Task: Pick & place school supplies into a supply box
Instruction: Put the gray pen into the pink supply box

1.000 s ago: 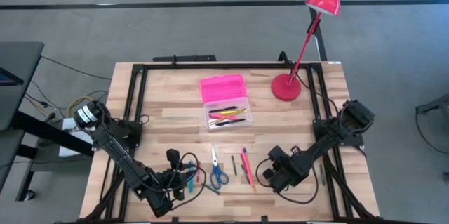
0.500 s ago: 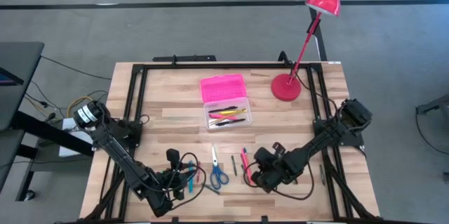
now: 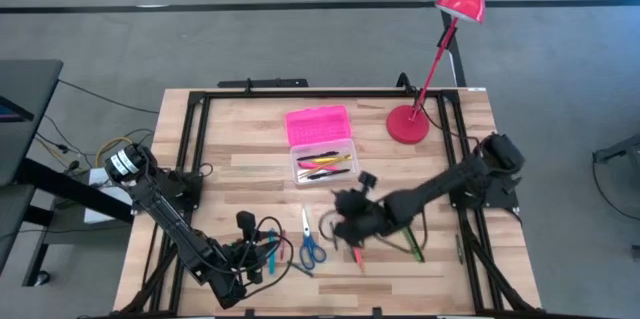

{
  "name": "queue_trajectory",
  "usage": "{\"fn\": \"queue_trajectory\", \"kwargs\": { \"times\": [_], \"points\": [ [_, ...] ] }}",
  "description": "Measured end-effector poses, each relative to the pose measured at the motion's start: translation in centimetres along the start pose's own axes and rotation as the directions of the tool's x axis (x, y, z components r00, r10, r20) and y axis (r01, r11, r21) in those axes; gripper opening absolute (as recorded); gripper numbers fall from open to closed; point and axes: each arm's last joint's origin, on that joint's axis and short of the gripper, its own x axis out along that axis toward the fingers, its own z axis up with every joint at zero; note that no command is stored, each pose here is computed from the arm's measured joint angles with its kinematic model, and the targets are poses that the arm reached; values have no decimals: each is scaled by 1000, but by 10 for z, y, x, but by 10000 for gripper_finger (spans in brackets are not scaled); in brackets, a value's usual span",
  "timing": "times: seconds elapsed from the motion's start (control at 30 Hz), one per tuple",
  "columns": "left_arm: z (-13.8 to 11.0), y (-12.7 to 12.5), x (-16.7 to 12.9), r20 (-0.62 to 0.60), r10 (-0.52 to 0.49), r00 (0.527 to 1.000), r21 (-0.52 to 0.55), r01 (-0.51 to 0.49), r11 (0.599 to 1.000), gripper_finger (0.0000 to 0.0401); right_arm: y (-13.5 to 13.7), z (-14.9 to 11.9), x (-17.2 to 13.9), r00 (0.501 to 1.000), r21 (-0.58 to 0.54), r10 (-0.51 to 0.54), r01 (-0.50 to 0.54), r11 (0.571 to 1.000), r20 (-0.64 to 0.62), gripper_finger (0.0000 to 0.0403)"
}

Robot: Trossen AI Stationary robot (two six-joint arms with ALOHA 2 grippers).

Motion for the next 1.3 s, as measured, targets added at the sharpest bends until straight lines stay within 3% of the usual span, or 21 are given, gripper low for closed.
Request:
{"fn": "queue_trajectory", "kwargs": {
  "times": [0.33, 0.7, 0.97, 1.3],
  "points": [
    [-4, 2, 0, -28, 9, 1000, -2, -9, 1000, 98, -60, 42, 56, 997, -125, 17, -8, 992, 73, 7],
    [-13, 5, -4, -89, 12, 996, -43, -16, 999, 97, -109, 48, 87, 995, -57, 100, -99, 993, 20, 8],
    [-13, 3, -7, -82, 2, 997, -46, -6, 999, 97, -126, 49, 96, 993, -13, 118, -118, 993, 7, 26],
    [-13, 3, -7, -81, 3, 997, -51, -7, 999, 97, -128, 46, 96, 994, -19, 111, -112, 994, -23, 70]
  ]
}}
